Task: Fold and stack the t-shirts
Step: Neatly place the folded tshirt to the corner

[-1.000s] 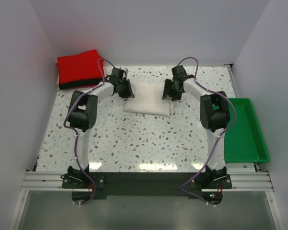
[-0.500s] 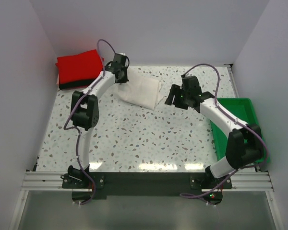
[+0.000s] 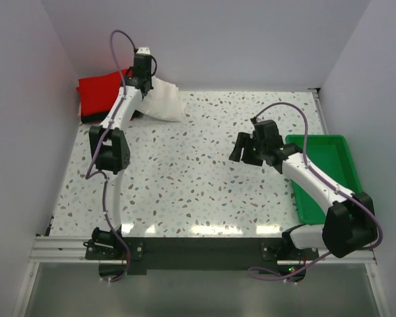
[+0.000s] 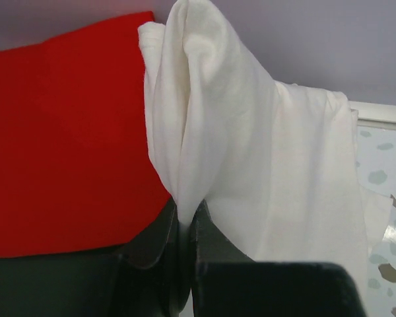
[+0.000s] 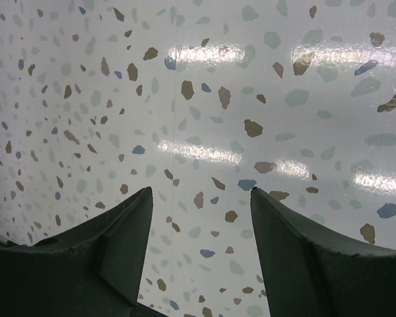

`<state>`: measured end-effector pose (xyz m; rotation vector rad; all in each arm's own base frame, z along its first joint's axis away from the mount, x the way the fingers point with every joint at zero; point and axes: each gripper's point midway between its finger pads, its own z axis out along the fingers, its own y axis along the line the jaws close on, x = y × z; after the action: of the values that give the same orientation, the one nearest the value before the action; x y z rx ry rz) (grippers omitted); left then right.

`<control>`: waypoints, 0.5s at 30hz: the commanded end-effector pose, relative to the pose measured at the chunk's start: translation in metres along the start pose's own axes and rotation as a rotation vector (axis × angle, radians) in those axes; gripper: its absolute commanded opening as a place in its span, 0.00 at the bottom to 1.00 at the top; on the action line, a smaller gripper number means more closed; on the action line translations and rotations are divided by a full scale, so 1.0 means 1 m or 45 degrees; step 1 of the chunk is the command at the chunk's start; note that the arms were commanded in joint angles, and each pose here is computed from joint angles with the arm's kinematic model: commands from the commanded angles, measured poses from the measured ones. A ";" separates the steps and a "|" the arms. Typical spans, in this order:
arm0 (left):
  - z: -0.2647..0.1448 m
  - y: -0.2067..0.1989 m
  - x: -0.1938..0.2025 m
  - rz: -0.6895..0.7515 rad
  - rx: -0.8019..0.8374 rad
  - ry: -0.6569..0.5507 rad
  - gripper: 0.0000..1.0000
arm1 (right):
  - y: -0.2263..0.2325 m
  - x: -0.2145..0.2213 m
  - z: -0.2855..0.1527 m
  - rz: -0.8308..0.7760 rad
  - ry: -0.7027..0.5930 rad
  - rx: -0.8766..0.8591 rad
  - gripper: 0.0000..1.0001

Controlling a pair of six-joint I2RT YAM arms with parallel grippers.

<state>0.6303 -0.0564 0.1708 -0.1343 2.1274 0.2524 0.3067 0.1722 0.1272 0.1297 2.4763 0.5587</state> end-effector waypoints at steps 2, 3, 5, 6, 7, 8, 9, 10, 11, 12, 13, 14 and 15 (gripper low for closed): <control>0.004 0.043 -0.060 -0.013 -0.102 -0.215 0.00 | 0.004 0.003 -0.011 -0.061 0.001 -0.034 0.64; 0.004 0.050 -0.067 -0.025 -0.107 -0.232 0.00 | 0.003 0.005 -0.009 -0.066 0.017 -0.031 0.64; 0.006 0.063 -0.072 -0.034 -0.118 -0.248 0.00 | 0.002 0.009 -0.008 -0.071 0.032 -0.032 0.64; 0.005 0.067 -0.075 -0.041 -0.119 -0.259 0.00 | 0.001 0.012 -0.006 -0.072 0.043 -0.028 0.64; 0.005 0.073 -0.079 -0.044 -0.118 -0.270 0.00 | -0.001 0.016 -0.003 -0.069 0.057 -0.026 0.64; 0.003 0.074 -0.085 -0.038 -0.113 -0.291 0.00 | 0.000 0.017 -0.003 -0.071 0.062 -0.033 0.64; -0.002 0.076 -0.092 -0.040 -0.107 -0.315 0.00 | -0.001 0.019 -0.001 -0.071 0.071 -0.030 0.64; -0.005 0.079 -0.097 -0.035 -0.110 -0.328 0.00 | -0.001 0.019 0.000 -0.074 0.076 -0.030 0.64; -0.008 0.082 -0.102 -0.031 -0.117 -0.346 0.00 | -0.001 0.019 0.001 -0.076 0.076 -0.027 0.64; -0.012 0.084 -0.109 -0.035 -0.117 -0.366 0.00 | -0.001 0.019 0.001 -0.078 0.078 -0.026 0.64; -0.014 0.088 -0.113 -0.039 -0.125 -0.374 0.00 | 0.000 0.018 0.001 -0.081 0.077 -0.028 0.64; -0.018 0.092 -0.118 -0.047 -0.130 -0.392 0.00 | -0.001 0.018 0.001 -0.083 0.078 -0.026 0.64; -0.019 0.098 -0.122 -0.056 -0.137 -0.405 0.00 | 0.000 0.018 0.001 -0.085 0.078 -0.026 0.64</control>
<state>0.6518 0.0221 0.1989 -0.1632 2.0365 0.3576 0.2930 0.1712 0.1135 0.0697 2.5293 0.5459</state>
